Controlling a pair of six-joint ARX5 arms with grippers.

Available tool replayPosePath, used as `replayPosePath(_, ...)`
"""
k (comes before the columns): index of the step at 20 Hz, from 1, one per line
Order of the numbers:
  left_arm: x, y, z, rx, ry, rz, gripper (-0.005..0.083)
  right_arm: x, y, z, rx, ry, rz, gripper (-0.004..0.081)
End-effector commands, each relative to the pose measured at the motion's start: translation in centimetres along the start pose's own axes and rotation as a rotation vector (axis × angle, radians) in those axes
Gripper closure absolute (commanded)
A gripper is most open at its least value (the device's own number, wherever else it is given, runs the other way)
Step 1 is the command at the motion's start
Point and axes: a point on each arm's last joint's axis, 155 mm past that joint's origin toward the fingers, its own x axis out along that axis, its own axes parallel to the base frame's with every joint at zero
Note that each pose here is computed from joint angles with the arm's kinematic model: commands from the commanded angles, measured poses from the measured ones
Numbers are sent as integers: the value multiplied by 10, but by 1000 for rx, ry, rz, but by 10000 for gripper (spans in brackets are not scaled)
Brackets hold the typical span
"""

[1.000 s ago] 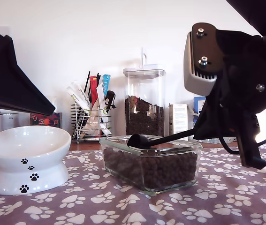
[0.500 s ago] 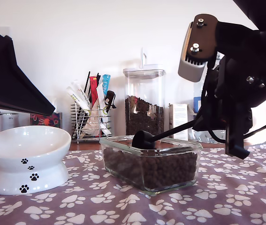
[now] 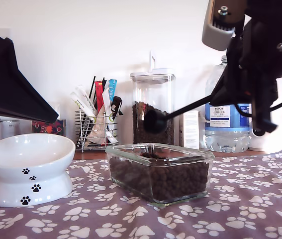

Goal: Measure one spoon of cat food and pour it into the food bowl

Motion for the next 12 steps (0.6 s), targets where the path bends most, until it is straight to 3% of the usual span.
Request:
replayPosePath(1,1,0,-6,3,9,-1,793,-2,8,7,-105,-9,47,782)
replayPosePath(3,1,0,-6,7,9,-1,793,-5,23,8,-243,-12,106,782)
replayPosePath(5,1,0,-6,7,9,-1,793,-8,27,12,-333,-14,110,782)
replayPosePath(12,1,-7,-6,-12,9,-37,793,-10,11,11,-567,39,56,782)
